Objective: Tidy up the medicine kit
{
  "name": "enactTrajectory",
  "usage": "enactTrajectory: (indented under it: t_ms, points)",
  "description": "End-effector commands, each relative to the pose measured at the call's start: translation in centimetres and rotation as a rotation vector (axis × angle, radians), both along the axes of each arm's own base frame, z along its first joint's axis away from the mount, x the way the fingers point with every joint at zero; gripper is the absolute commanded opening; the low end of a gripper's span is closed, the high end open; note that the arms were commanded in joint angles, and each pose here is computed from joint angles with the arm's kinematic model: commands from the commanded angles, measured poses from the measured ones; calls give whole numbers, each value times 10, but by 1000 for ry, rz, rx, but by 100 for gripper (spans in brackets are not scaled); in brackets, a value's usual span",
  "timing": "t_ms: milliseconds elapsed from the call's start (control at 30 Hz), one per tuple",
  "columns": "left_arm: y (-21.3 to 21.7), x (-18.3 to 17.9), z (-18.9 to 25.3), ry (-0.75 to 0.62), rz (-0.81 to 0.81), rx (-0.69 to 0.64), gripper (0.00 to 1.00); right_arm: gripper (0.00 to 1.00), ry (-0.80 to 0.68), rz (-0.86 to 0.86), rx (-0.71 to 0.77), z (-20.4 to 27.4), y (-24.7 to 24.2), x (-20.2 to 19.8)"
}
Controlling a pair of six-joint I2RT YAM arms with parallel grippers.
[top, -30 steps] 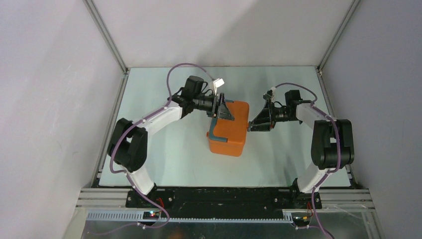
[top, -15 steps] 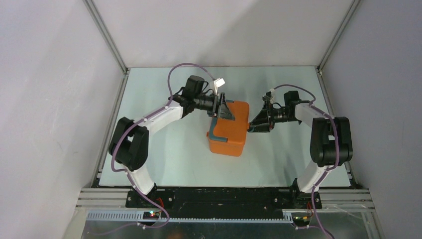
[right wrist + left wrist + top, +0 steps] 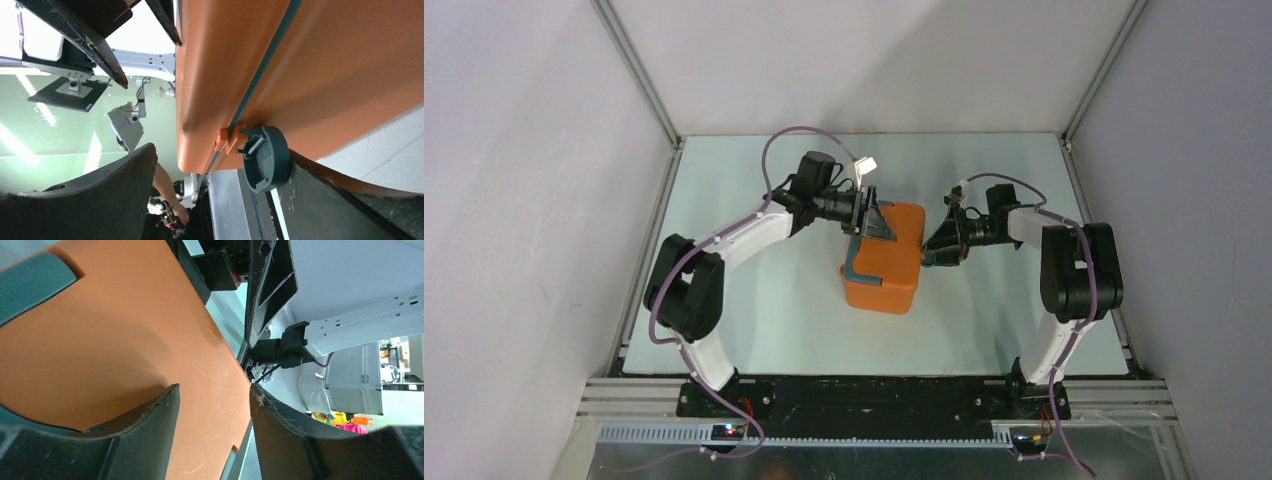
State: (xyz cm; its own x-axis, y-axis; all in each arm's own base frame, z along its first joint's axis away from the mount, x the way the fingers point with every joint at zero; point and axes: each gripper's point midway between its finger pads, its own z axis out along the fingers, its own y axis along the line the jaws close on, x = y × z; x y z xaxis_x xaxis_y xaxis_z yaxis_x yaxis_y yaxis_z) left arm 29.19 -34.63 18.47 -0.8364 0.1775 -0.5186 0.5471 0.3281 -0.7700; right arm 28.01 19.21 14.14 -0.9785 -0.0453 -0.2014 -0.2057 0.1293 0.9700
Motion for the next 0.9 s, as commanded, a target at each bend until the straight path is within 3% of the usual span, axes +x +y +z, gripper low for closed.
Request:
enactTrajectory:
  t_ms: [0,167,233,300,467,767,867]
  points:
    - [3,-8,-50,97,18,127,62,87,-37,54,104,13,6,-4]
    - [0,-11,-54,103,8,132,62,87,-31,64,176,28,4,-13]
    - [-2,-13,-54,104,3,133,62,86,-117,44,209,36,-1,-13]
    - [-3,-14,-56,107,0,135,62,85,-108,7,220,45,-7,-9]
    - [-5,-17,-62,117,-9,145,62,84,-104,-70,219,49,-26,1]
    - [-8,-22,-66,120,-20,154,61,80,-101,-54,187,43,-25,-1]
    - [-9,-23,-66,121,-23,155,62,73,-68,-37,154,35,-22,1]
